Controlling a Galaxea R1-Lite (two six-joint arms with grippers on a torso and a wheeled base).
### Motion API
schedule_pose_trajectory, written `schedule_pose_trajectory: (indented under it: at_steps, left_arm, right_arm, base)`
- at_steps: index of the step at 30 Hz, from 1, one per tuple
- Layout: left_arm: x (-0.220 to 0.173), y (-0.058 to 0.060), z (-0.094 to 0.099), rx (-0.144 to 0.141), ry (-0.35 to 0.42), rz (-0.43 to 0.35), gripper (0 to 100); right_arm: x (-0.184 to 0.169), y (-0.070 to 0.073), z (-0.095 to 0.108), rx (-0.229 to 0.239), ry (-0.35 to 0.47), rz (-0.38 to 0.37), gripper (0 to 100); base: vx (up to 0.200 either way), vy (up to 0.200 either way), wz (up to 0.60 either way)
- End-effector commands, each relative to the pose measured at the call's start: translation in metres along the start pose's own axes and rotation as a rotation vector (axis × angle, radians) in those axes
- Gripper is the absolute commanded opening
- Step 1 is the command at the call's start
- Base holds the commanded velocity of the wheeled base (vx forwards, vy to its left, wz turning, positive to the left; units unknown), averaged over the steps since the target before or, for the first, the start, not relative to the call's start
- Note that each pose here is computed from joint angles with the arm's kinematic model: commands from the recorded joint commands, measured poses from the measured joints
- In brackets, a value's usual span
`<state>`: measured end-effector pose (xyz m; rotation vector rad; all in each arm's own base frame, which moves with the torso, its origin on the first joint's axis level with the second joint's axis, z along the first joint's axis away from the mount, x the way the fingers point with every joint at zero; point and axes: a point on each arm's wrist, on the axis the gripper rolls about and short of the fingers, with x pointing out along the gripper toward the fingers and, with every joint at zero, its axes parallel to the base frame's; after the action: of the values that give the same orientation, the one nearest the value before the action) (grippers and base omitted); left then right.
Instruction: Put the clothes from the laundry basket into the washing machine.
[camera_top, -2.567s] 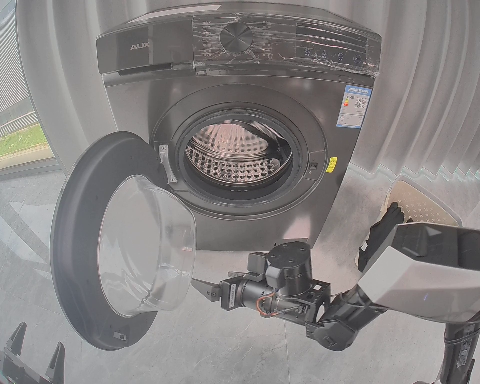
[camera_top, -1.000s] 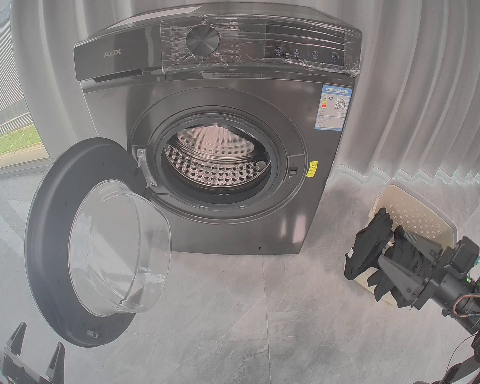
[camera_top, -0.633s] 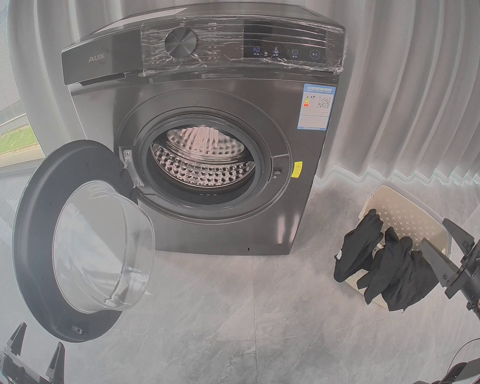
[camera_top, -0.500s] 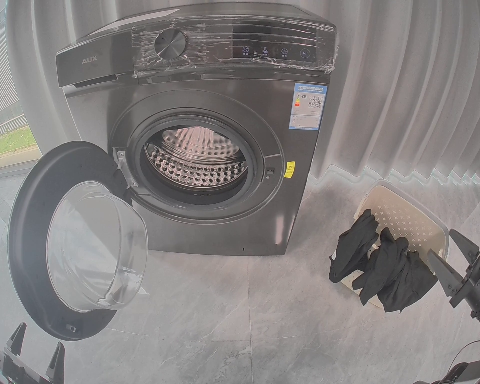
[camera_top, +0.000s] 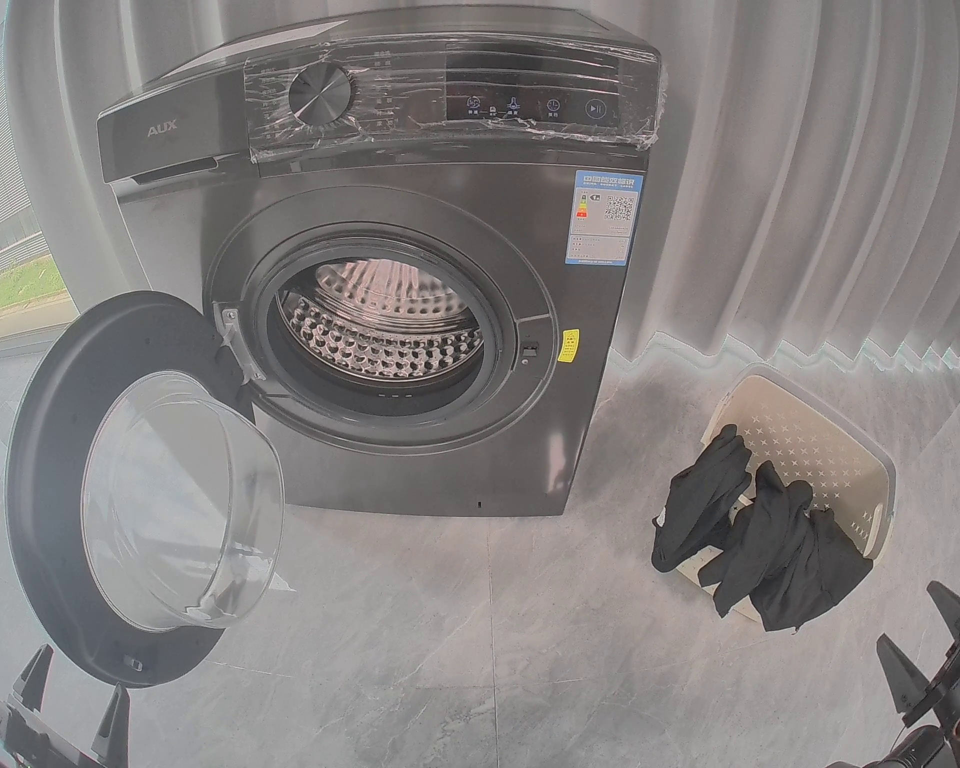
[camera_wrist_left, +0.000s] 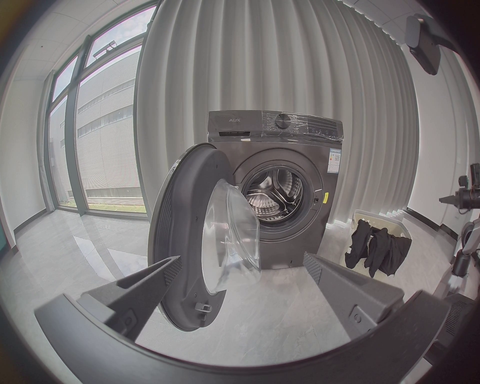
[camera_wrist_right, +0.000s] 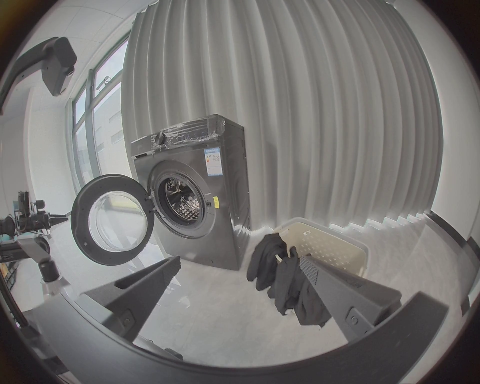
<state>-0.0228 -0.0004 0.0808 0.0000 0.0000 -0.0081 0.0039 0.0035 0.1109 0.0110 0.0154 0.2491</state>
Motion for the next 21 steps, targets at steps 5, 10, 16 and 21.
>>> schedule_pose_trajectory:
  at_steps: [5, 10, 16, 21]
  left_arm:
    - [0.0, 0.0, -0.005, -0.002, 0.0, 0.0, 100]
    - [0.0, 0.0, -0.005, -0.002, 0.0, 0.0, 100]
    - [0.0, 0.0, -0.005, -0.002, 0.0, 0.0, 100]
    - [0.0, 0.0, -0.005, 0.0, 0.0, 0.0, 100]
  right_arm:
    - [-0.026, 0.005, -0.03, -0.013, -0.062, -0.104, 100]
    - [-0.026, 0.001, -0.037, 0.004, -0.002, -0.281, 100]
    - [-0.026, 0.002, -0.035, -0.009, -0.014, -0.238, 100]
    - [-0.026, 0.002, -0.035, -0.012, -0.014, -0.235, 100]
  base:
    - [0.0, 0.0, 0.0]
    - [0.0, 0.0, 0.0]
    - [0.0, 0.0, 0.0]
    - [0.0, -0.2, 0.0]
